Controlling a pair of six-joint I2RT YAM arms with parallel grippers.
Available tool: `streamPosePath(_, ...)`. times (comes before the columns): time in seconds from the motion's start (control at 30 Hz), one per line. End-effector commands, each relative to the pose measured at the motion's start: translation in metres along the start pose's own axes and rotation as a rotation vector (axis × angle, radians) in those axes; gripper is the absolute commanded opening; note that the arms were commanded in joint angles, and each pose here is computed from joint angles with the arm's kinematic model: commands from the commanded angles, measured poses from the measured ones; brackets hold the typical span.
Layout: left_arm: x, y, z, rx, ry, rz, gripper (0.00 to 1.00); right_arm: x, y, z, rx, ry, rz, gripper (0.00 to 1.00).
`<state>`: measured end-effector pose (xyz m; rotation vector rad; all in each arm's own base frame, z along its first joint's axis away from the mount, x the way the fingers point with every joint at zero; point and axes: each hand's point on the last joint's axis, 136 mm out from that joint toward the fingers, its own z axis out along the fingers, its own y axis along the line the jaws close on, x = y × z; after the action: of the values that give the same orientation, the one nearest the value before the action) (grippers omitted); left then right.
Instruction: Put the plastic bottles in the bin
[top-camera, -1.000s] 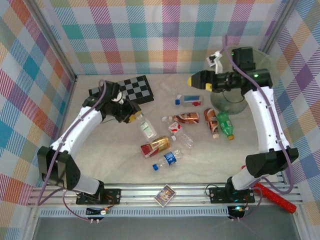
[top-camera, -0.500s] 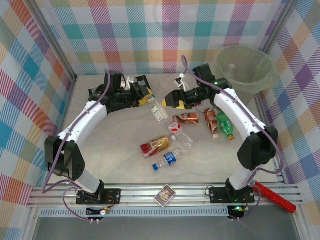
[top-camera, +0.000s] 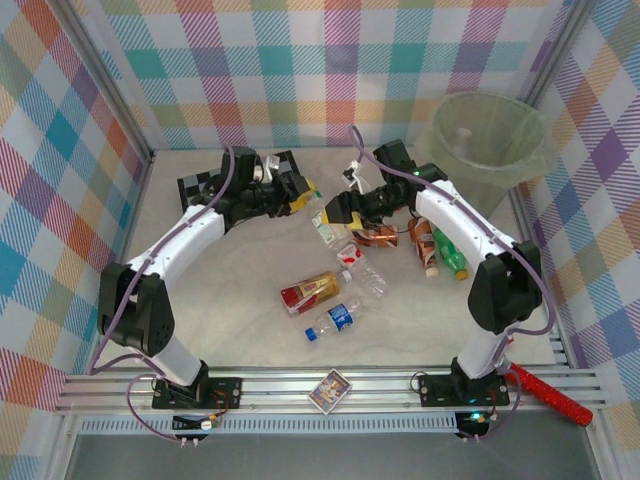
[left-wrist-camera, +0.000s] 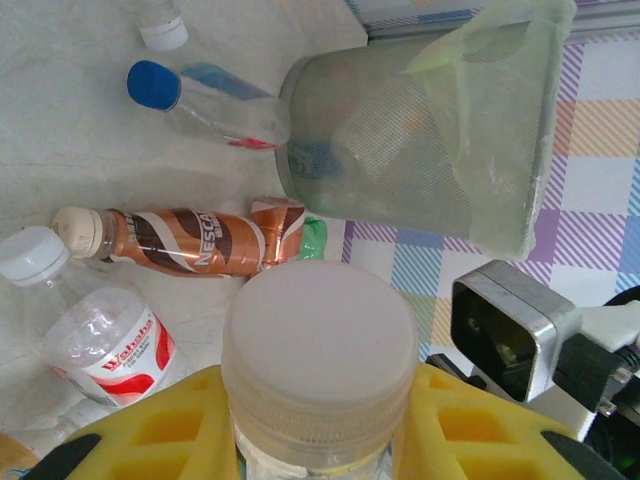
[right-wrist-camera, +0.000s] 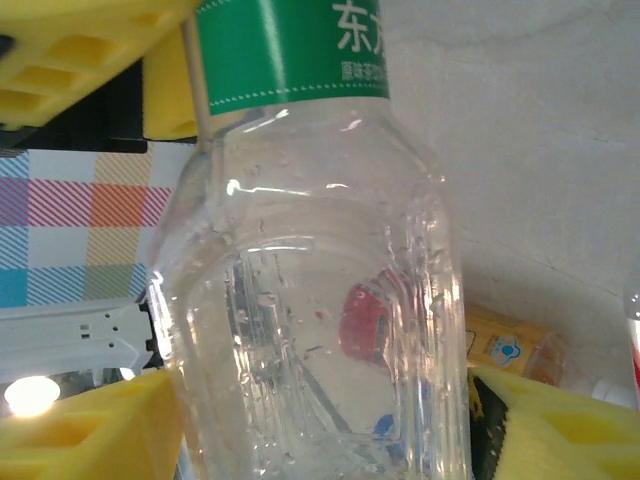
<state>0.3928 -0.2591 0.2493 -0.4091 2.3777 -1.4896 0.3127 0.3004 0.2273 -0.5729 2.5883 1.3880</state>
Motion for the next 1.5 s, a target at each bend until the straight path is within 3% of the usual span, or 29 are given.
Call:
streamPosePath(0.0, 0.000, -0.006, 0.007, 0.042, 0.007, 0.007, 0.31, 0.000, 0.005, 0.006, -0.040, 0.008, -0.003, 0.69)
streamPosePath(0.27, 0.000, -0.004, 0.010, 0.048, 0.004, -0.002, 0.37, -0.005, 0.006, 0.004, -0.025, -0.010, -0.020, 0.56)
streamPosePath(0.5, -0.001, -0.009, 0.003, 0.063, 0.003, 0.017, 0.80, -0.019, 0.005, -0.015, 0.026, -0.054, -0.048, 0.55)
streamPosePath(0.63, -0.001, -0.006, -0.008, 0.034, -0.024, 0.050, 0.92, -0.037, 0.004, -0.050, 0.101, -0.125, -0.083, 0.54)
streamPosePath(0.97, 0.020, 0.043, -0.019, -0.307, -0.033, 0.192, 0.92, -0.099, -0.003, -0.208, 0.432, -0.496, -0.140, 0.48)
streamPosePath(1.27, 0.057, 0.062, -0.017, -0.471, 0.074, 0.377, 0.91, -0.131, -0.058, -0.351, 0.790, -0.869, -0.017, 0.43)
streamPosePath(1.47, 0.078, 0.077, -0.019, -0.561, 0.144, 0.466, 0.90, -0.140, -0.110, -0.395, 1.005, -0.905, 0.054, 0.43)
